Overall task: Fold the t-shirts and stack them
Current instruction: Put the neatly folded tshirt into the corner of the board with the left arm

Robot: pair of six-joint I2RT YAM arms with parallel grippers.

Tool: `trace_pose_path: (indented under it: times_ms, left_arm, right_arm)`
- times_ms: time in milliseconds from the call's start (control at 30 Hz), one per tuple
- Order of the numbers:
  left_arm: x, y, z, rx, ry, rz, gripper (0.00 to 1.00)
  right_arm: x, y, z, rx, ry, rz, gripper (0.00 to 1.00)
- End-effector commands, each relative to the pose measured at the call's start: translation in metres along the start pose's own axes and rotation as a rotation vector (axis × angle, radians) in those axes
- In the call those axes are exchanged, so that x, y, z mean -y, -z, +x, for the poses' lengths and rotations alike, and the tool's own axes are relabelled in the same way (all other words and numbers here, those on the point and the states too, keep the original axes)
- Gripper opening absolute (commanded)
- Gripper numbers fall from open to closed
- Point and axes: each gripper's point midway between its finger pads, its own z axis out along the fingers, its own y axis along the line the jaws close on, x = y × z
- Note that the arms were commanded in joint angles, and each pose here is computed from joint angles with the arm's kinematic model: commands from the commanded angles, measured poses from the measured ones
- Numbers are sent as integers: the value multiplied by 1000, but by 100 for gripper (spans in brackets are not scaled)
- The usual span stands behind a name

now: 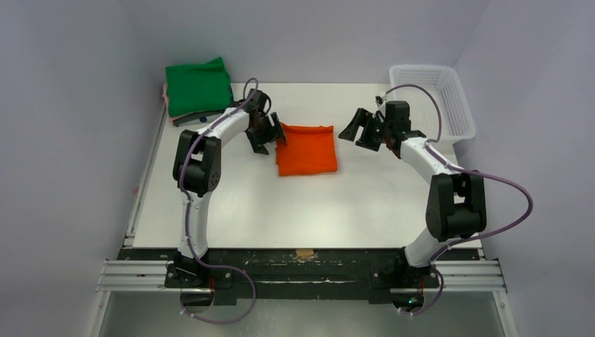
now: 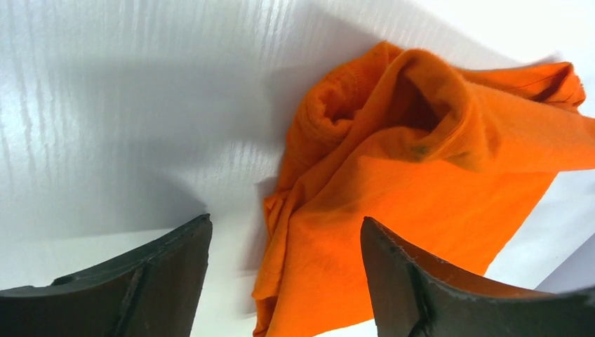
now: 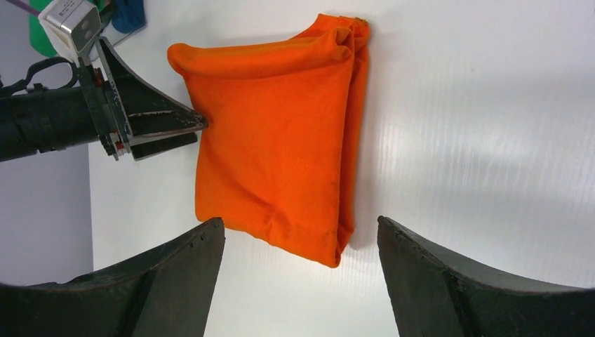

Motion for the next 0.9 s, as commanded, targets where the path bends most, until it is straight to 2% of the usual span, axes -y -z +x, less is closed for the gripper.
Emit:
trace_pose_path:
  times_ms: [0,167,233,267,333,400,600,733,867]
  left_arm:
    - [12,-15,0,-33,11,30,73]
    - [39,-24,9,-29,-13,64,58]
    - [51,-28,11,-17,-32,66,47]
    - [55,-30,10,-4,-42,56,36]
    - [57,-30,3,27,-52,8,1]
    - [57,-18,-15,92,-80,-47,0]
    - [42,51,-104,477,-235,-222,0]
    - [46,92,-149,643,-310,-253,0]
    - [43,123,-180,733,-331,-279,0]
  right_arm:
    - [-4,13,-19,72,33,-5,79]
    - [3,15,-23,83,28,14,79]
    - [6,17,-26,89,24,19,79]
    - [7,17,-26,92,24,21,79]
    - [8,20,-30,102,24,22,79]
    - [10,23,-32,112,29,33,79]
    - [18,29,-36,138,52,83,79]
    - [24,32,-38,154,67,119,79]
    - [29,31,-38,160,72,139,79]
